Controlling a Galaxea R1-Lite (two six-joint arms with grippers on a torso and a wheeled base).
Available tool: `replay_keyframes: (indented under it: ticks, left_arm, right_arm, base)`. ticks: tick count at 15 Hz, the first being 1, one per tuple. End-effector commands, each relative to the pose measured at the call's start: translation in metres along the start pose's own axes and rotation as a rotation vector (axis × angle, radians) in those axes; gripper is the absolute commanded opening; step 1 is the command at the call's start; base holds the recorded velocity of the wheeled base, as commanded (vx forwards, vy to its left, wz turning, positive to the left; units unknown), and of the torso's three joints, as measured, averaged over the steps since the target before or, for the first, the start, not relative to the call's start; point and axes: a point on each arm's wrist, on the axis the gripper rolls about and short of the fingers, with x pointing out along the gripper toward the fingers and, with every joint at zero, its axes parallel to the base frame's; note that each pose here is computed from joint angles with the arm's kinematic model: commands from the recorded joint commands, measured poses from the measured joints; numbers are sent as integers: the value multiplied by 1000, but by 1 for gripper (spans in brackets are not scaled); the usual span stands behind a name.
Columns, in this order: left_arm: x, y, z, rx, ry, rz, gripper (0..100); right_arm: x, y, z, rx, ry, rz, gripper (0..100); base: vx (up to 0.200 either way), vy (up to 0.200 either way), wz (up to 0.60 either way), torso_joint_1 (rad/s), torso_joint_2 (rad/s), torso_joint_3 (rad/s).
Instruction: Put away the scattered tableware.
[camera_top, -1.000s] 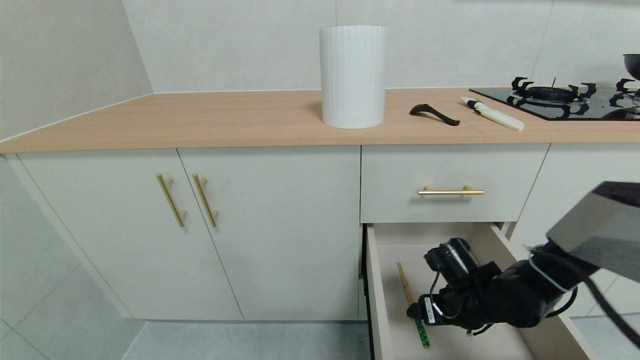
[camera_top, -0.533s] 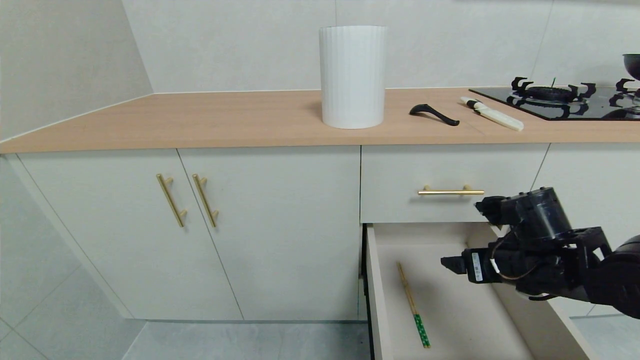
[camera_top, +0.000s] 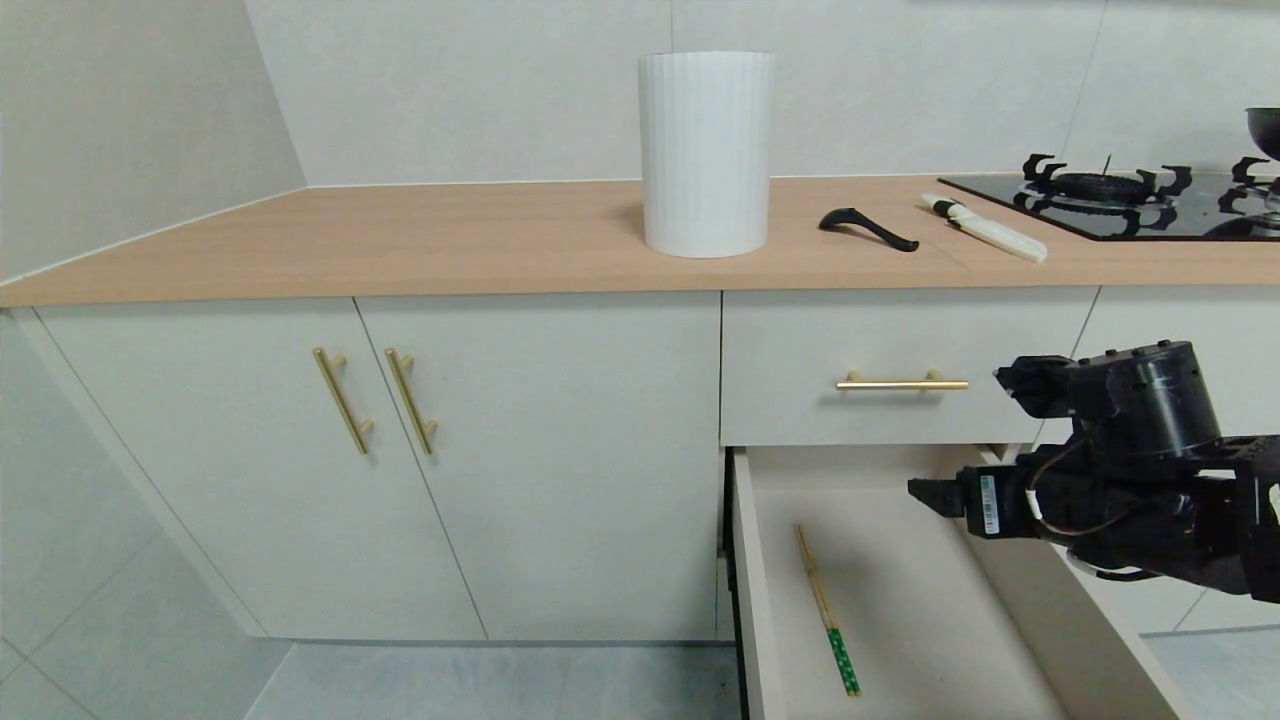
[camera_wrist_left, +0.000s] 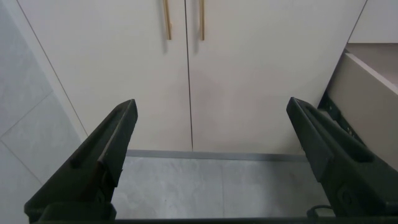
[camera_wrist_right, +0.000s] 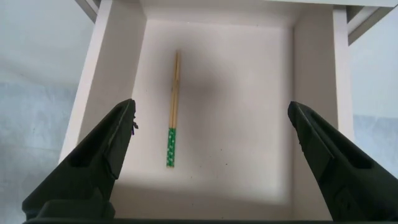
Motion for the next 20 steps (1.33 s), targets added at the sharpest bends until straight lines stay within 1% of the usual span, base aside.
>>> replay_keyframes:
  ticks: [1, 4, 7, 20]
  left_arm:
    - [0, 0, 0, -1, 0, 1, 100]
    - [0, 0, 0, -1, 0, 0, 100]
    - [0, 0, 0, -1, 0, 0, 100]
    - [0, 0, 0, -1, 0, 1, 100]
  right_arm:
    - [-1, -1, 1, -3, -7, -8, 100]
    - [2, -7, 2, -12, -4, -31, 100]
    - [3, -9, 2, -11, -2, -37, 100]
    - [8, -8, -2, -17, 18, -42, 100]
  base:
    - [0, 0, 0, 0, 0, 0]
    - [0, 0, 0, 12, -58, -41]
    - [0, 0, 0, 43, -227, -261]
    - [0, 0, 0, 186, -486, -287]
